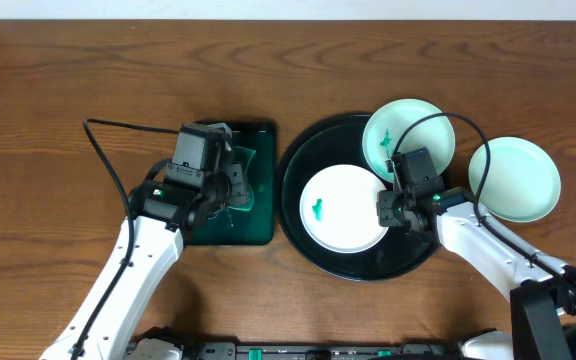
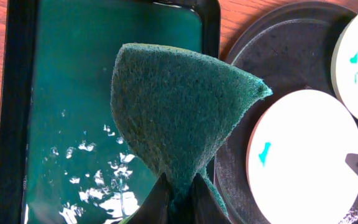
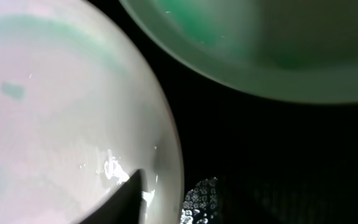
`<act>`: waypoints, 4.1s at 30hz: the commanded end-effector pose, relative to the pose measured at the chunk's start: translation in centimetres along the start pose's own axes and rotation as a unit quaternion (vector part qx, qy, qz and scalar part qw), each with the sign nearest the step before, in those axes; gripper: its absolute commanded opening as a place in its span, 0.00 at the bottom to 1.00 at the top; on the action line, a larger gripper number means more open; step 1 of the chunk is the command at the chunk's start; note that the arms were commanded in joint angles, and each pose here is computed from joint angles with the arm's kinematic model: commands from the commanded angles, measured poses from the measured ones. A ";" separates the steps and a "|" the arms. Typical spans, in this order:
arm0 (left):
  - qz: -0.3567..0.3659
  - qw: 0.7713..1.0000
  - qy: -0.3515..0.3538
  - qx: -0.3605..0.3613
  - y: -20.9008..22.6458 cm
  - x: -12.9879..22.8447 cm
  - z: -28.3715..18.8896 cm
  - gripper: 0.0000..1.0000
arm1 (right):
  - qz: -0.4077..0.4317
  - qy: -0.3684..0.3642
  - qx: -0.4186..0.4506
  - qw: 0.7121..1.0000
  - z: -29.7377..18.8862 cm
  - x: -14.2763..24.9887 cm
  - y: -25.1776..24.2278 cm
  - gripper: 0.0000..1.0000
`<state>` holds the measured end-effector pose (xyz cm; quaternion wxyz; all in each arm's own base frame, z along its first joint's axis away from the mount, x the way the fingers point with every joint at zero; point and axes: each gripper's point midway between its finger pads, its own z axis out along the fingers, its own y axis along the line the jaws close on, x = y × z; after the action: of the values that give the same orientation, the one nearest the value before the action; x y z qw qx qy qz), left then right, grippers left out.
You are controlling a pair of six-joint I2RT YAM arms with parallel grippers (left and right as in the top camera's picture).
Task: Clean dirty plates on tray and stack at the side
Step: 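Lift the sponge with the left gripper and drain it over the tray, then carry the sponge with the left gripper right onto the stained plate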
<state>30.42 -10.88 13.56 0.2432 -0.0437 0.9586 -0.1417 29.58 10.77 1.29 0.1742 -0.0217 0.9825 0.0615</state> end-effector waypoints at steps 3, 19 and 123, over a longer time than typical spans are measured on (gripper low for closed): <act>0.006 1.000 -0.012 0.012 -0.7 -0.9 -0.6 0.08 | 0.003 -0.011 -0.001 1.000 -0.3 -0.6 -0.2 0.49; 0.006 1.000 -0.007 0.009 -0.6 -0.6 -0.6 0.07 | 0.003 -0.010 -0.001 1.000 0.5 -0.7 -0.2 0.07; 0.016 0.988 0.123 -0.088 0.3 -3.1 2.6 0.07 | 0.024 -0.029 0.021 0.999 -0.2 -1.2 -1.0 0.01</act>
<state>34.04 -10.06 12.48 0.1237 -0.0311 0.9910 -0.0400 30.68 10.30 1.97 0.2028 -0.0113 0.9780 0.0477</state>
